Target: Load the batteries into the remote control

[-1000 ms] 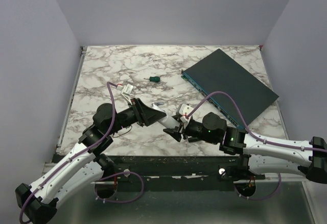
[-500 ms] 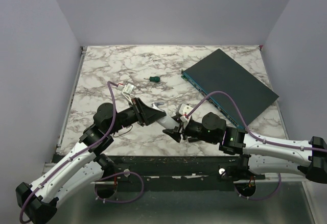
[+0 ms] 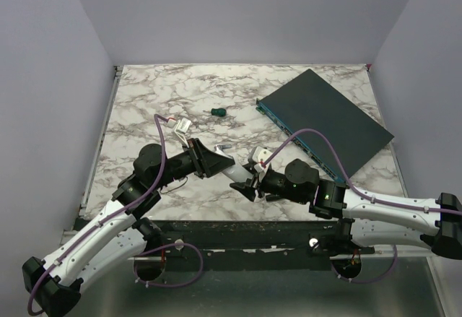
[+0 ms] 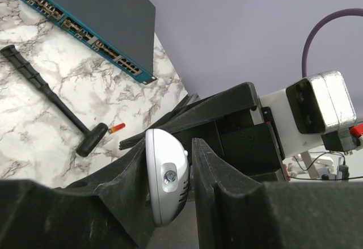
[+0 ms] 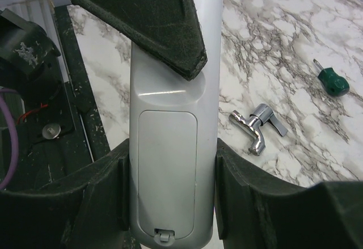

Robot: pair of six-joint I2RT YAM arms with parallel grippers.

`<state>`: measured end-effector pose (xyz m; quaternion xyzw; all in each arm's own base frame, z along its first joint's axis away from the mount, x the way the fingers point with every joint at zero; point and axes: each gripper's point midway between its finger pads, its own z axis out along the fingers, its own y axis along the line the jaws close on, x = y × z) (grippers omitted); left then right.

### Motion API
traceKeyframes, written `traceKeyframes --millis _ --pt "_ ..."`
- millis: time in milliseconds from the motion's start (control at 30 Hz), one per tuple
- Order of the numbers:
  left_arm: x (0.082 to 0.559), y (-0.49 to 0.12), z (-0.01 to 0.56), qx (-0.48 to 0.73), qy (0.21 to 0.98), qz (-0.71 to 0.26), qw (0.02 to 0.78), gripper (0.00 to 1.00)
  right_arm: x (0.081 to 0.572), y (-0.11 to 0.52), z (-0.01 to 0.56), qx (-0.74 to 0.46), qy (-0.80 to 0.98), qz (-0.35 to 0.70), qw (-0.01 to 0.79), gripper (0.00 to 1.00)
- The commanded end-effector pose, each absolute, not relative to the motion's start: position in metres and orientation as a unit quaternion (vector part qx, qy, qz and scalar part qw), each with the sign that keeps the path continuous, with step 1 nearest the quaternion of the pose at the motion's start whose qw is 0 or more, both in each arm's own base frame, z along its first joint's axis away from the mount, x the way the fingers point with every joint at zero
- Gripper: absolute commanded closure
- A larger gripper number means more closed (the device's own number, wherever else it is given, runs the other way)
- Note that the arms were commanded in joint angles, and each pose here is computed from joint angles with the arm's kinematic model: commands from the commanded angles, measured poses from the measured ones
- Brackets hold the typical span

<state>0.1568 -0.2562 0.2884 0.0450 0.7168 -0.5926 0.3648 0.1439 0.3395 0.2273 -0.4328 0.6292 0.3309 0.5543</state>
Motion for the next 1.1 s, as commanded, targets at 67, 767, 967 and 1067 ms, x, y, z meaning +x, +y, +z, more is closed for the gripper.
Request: traceKeyframes --millis 67,767,967,1067 --pt "0.154 -0.255 0.297 0.059 0.714 -0.59 0.372 0.71 0.149 0.343 0.237 -0.421 0.624 0.332 0.568 0.99" --pt "0.155 -0.255 0.293 0.056 0.717 -0.588 0.369 1.0 0.152 0.341 0.246 -0.411 0.618 0.332 0.582 0.7" --pt "0.154 -0.256 0.288 0.052 0.727 -0.584 0.357 0.7 0.151 0.343 0.246 -0.414 0.617 0.335 0.58 0.95" --pt "0.157 -0.256 0.284 0.044 0.738 -0.575 0.351 0.66 0.151 0.344 0.246 -0.415 0.618 0.334 0.579 0.98"
